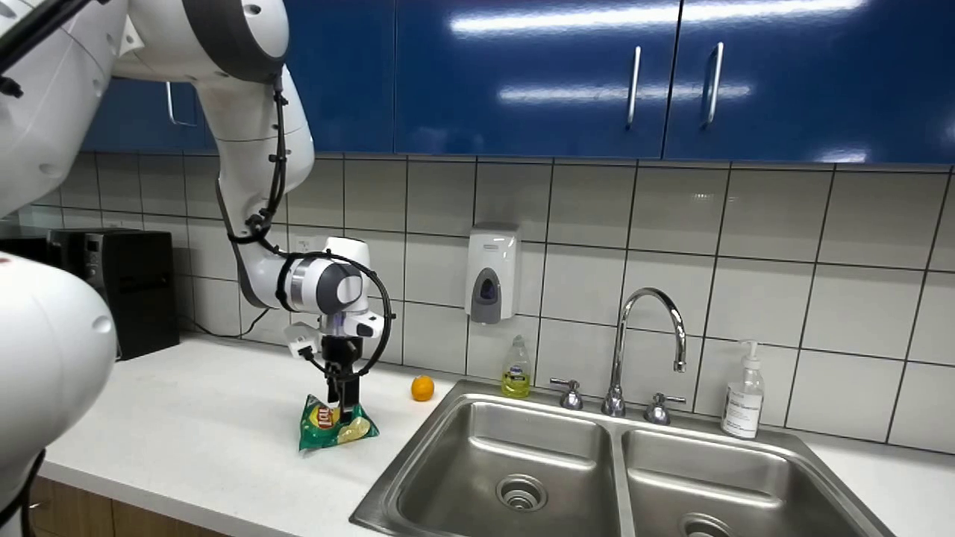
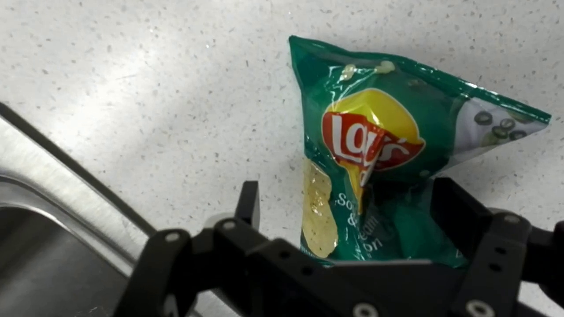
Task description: Put the green packet in the left sink
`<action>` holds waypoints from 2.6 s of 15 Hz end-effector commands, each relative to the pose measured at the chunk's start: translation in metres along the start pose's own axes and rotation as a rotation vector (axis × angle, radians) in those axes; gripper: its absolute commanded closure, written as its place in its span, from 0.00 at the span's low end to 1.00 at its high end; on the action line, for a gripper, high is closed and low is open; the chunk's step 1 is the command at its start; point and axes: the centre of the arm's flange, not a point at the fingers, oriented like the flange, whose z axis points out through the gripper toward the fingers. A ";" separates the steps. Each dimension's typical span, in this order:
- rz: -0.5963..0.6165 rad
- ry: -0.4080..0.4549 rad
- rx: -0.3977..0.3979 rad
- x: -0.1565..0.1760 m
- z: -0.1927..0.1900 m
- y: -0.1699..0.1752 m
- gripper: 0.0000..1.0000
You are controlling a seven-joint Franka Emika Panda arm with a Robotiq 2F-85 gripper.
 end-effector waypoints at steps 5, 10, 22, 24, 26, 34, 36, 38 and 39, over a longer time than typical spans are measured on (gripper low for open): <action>0.011 0.007 -0.030 0.003 0.004 -0.010 0.01; 0.007 0.006 -0.032 0.003 0.008 -0.012 0.40; 0.005 0.010 -0.028 0.002 0.006 -0.012 1.00; 0.005 0.013 -0.025 0.002 0.004 -0.011 1.00; 0.005 0.014 -0.024 0.001 0.002 -0.010 1.00; -0.001 0.039 -0.006 -0.003 -0.029 -0.001 1.00; -0.005 0.052 -0.003 -0.004 -0.041 0.005 1.00; -0.011 0.065 -0.001 -0.004 -0.054 0.012 1.00; -0.015 0.071 0.001 -0.005 -0.059 0.017 1.00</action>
